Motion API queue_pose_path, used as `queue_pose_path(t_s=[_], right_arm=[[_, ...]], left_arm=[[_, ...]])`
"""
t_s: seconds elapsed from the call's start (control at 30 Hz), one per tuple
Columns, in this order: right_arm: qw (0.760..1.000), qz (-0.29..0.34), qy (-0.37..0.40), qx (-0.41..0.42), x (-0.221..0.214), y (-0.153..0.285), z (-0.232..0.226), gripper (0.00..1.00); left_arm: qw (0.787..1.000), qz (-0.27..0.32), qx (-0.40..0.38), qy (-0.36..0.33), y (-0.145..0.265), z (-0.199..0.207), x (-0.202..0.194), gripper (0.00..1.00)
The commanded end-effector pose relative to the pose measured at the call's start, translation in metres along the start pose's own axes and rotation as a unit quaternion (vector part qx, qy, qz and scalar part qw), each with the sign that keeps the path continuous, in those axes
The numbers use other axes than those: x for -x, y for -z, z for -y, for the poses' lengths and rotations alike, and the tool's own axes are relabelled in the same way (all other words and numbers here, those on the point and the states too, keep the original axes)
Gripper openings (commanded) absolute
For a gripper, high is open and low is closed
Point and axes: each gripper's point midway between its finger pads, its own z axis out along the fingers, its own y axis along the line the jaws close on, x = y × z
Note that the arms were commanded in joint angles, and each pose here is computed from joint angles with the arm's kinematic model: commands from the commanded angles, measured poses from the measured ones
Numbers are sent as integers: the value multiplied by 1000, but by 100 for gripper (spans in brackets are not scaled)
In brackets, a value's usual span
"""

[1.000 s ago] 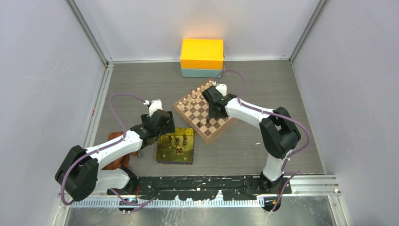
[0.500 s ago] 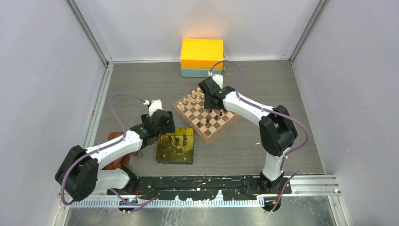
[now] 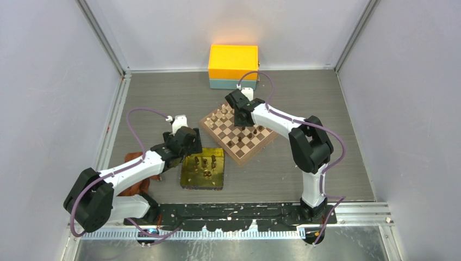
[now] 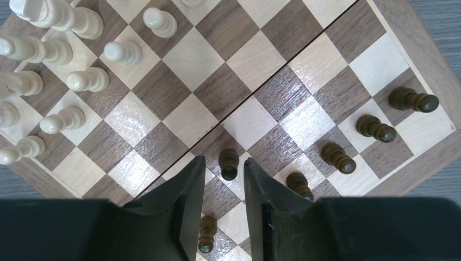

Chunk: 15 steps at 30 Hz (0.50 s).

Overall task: Set up the chess pieces on the board
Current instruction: Pick up the chess piece from the chessboard.

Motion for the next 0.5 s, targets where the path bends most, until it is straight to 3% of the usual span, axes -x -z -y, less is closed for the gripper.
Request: queue_pose_path(t_s=[0.0, 0.47], right_arm=[[1000, 23, -13, 6, 20, 7, -3, 36], [1000, 13, -11, 5, 14, 2, -2, 30]], left_arm=[[999, 30, -4, 19, 2, 4, 15, 94], [999, 28, -4, 17, 1, 5, 15, 94]])
